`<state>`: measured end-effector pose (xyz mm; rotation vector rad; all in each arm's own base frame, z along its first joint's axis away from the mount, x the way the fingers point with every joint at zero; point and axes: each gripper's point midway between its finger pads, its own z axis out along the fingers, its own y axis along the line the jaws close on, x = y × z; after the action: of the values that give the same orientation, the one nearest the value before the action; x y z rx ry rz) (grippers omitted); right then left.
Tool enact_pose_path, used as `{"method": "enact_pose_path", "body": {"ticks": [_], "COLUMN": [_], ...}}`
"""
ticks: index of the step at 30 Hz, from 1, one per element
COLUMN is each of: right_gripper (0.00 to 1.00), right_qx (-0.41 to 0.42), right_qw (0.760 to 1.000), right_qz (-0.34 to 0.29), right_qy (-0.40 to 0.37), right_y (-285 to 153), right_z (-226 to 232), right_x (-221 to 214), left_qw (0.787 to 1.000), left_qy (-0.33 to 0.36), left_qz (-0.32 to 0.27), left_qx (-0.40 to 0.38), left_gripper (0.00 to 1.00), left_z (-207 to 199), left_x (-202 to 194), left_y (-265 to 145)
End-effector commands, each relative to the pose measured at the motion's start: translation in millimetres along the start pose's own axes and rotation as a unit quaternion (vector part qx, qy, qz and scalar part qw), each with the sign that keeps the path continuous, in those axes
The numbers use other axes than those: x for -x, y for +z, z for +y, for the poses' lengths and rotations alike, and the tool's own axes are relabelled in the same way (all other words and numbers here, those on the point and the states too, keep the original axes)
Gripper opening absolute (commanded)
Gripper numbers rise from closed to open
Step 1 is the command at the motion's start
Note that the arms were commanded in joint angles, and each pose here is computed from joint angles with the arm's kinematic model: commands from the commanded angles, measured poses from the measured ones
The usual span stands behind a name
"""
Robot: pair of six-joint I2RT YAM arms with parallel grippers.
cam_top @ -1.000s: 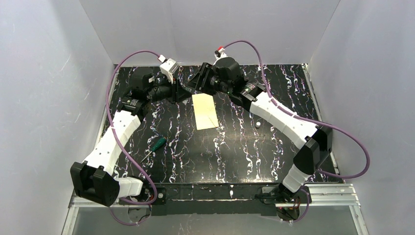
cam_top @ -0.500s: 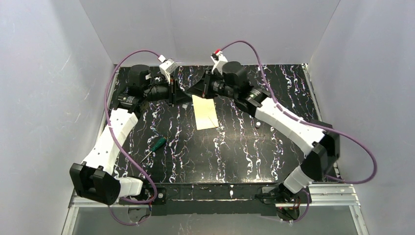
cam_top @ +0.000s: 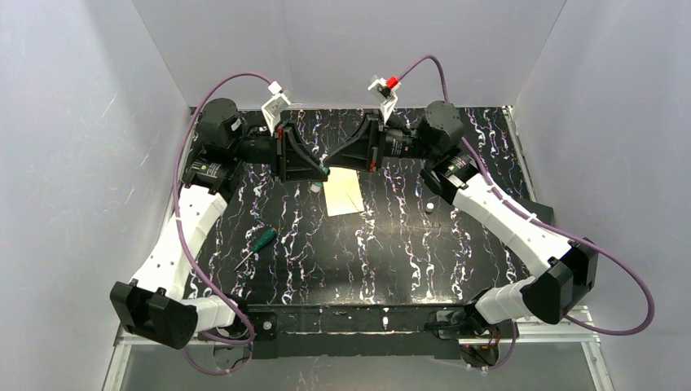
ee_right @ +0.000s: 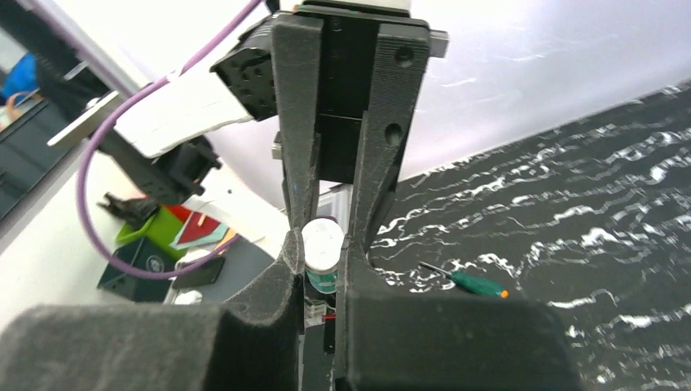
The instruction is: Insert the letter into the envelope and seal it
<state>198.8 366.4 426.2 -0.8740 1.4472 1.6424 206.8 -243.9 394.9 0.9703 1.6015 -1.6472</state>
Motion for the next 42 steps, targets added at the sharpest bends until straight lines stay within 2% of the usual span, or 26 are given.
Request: {"method": "enact_pose_path", "body": {"ticks": [1, 2, 3, 4, 5, 7, 10, 13, 15, 20, 22, 27, 29, 35, 40, 41, 42], "right_gripper": [0.01, 0.07, 0.31, 0.50, 0.61, 0.67, 0.74, 0.76, 0.82, 0.81, 0.74, 0.39, 0.33, 0.35, 0.49, 0.49, 0.43], "right_qx": [0.105, 0.051, -0.020, -0.096, -0.155, -0.234, -0.236, -0.277, -0.301, -0.301, -0.304, -0.291, -0.283, -0.260, -0.262, -0.262, -0.263], "right_qw": [0.993, 0.998, 0.999, 0.994, 0.984, 0.960, 0.949, 0.938, 0.929, 0.928, 0.928, 0.935, 0.939, 0.947, 0.948, 0.948, 0.948], "right_qz": [0.007, -0.006, -0.021, -0.048, -0.071, -0.112, -0.171, -0.161, -0.159, -0.161, -0.153, -0.132, -0.128, -0.107, -0.091, -0.089, -0.089], "right_qy": [-0.051, -0.038, -0.017, 0.013, 0.049, 0.102, 0.118, 0.135, 0.145, 0.148, 0.150, 0.150, 0.148, 0.157, 0.159, 0.159, 0.159], "right_y": [-5.8, -0.5, 2.8, 3.7, 1.6, -6.1, -3.0, 2.3, 3.3, 15.0, 18.2, 32.2, 35.6, 44.7, 43.0, 42.7, 42.5], "right_z": [50.8, 29.7, 5.1, -21.6, -44.7, -74.9, -73.0, -81.8, -86.2, -83.3, -86.9, -88.9, -86.9, -83.0, -83.6, -83.7, -83.9], "right_x": [16.4, 22.3, 28.5, 35.4, 37.9, 38.2, 48.4, 50.5, 49.2, 49.3, 45.8, 45.3, 46.7, 39.4, 30.6, 29.4, 28.8], "left_qw": [0.999, 0.999, 0.999, 0.998, 0.997, 0.995, 0.988, 0.978, 0.970, 0.952, 0.950, 0.952, 0.952, 0.957, 0.958, 0.957, 0.957], "left_qy": [0.029, 0.032, 0.036, 0.038, 0.040, 0.040, 0.054, 0.075, 0.081, 0.107, 0.109, 0.105, 0.106, 0.098, 0.089, 0.089, 0.089], "left_qz": [-0.005, -0.011, -0.021, -0.030, -0.034, -0.042, -0.045, -0.048, -0.040, -0.006, -0.006, -0.006, -0.008, -0.015, -0.024, -0.025, -0.024], "left_qx": [-0.013, -0.004, 0.012, 0.034, 0.050, 0.085, 0.136, 0.188, 0.228, 0.286, 0.292, 0.289, 0.287, 0.274, 0.272, 0.274, 0.277], "left_gripper": [0.00, 0.00, 0.00, 0.00, 0.00, 0.00, 0.00, 0.00, 0.00, 0.00, 0.00, 0.00, 0.00, 0.00, 0.00, 0.00, 0.00], "left_z": [-26.9, -23.8, -17.7, -8.6, -0.7, 16.0, 35.3, 51.3, 64.1, 74.6, 74.9, 74.1, 73.2, 67.4, 67.9, 68.8, 69.9], "left_x": [12.8, 14.7, 18.2, 20.3, 20.4, 22.3, 26.8, 29.4, 28.2, 26.7, 27.6, 30.3, 31.2, 33.1, 35.5, 35.4, 35.1], "left_y": [-4.6, -4.0, -3.8, -3.5, -3.8, -5.1, -9.3, -16.3, -22.9, -37.8, -39.5, -38.2, -38.0, -34.8, -33.2, -33.6, -34.0]}}
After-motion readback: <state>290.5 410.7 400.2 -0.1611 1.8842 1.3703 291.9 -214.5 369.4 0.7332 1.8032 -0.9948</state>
